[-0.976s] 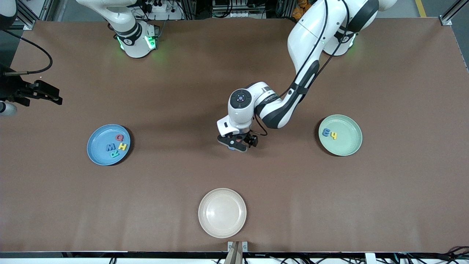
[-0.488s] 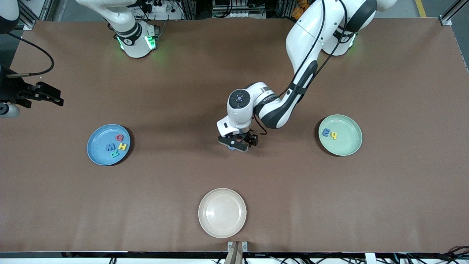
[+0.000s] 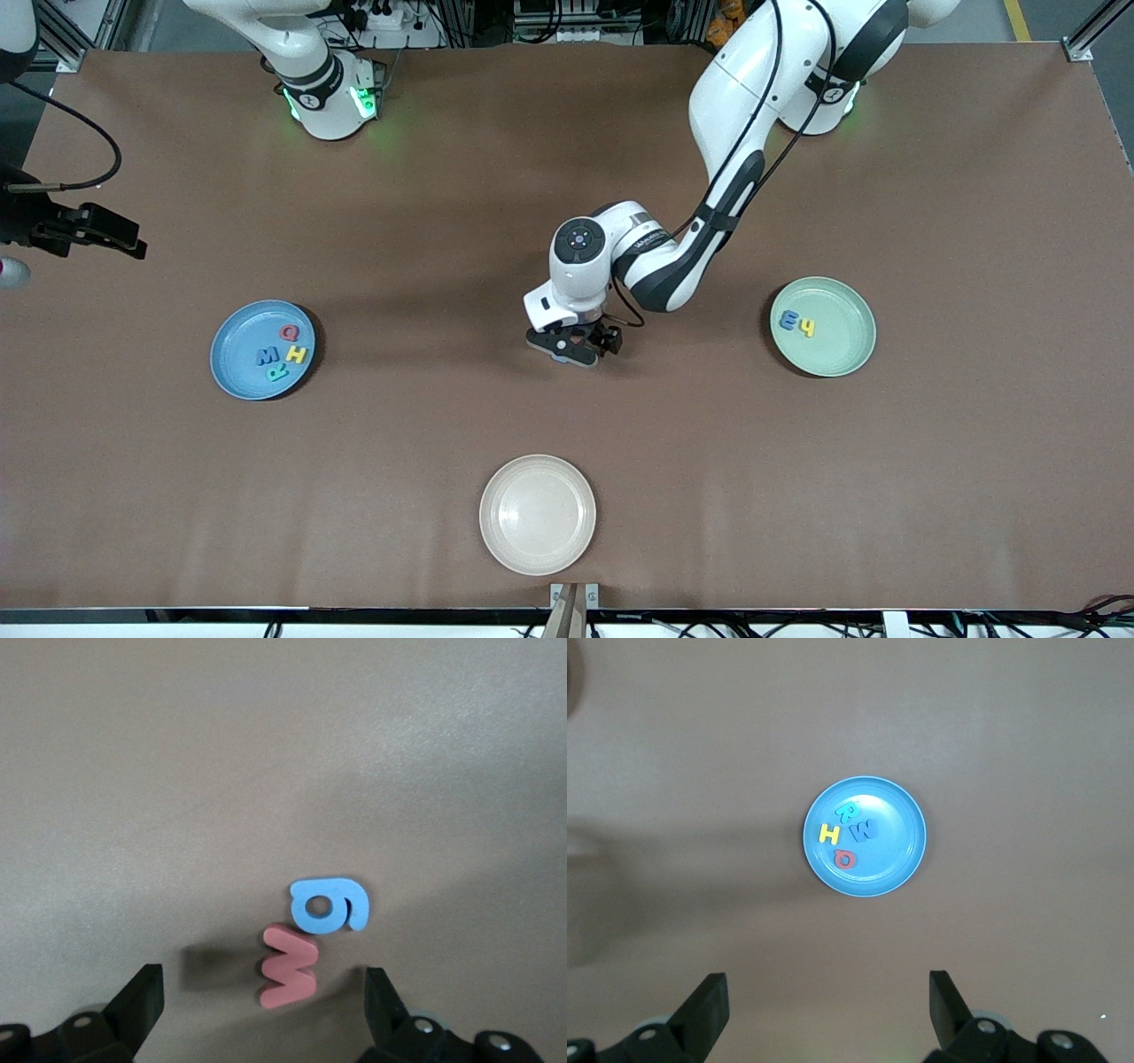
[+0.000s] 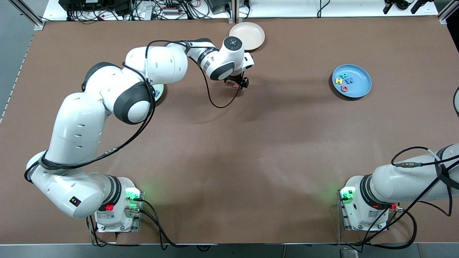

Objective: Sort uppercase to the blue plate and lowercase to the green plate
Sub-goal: 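Lower the left gripper and grasp the pink w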

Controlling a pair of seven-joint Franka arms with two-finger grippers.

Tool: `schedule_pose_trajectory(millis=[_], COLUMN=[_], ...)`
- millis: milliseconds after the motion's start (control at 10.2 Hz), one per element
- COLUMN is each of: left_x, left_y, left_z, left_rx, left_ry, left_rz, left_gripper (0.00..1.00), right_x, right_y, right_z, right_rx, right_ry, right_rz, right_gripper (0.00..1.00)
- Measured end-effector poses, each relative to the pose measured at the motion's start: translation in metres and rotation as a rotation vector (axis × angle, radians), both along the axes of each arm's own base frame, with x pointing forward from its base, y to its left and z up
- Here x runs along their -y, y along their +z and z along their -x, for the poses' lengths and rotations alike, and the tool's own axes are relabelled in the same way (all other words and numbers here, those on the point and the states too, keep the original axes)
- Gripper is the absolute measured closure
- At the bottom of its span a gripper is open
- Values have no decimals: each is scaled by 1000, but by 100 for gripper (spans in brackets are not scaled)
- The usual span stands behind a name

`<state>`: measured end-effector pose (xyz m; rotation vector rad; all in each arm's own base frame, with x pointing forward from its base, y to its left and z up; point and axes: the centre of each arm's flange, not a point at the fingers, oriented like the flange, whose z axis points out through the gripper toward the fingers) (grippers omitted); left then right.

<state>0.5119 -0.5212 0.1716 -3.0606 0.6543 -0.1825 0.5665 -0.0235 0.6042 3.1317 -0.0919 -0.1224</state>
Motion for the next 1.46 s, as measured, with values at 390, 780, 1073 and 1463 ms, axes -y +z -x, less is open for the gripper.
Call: schedule_pose_trajectory(millis=[390,780,1073,1463], left_x=[3,4,6,7], left_y=[-6,-6,-2,3], left_z=[4,4,3,2], left_rx=[1,2,7,14], left_ry=[-7,-8,-9,-9], left_rz=[7,8,16,22], left_gripper=[0,4,34,73], right_x=[2,2,2,2], right_y=[-1,-2,-2,-2], right_z=[2,3,4,4], right_rx=[-14,-25,-30,-30], right_ry=[-14,-23,-24,-24], right_rz=[1,1,1,0], right_gripper=[0,0,0,0])
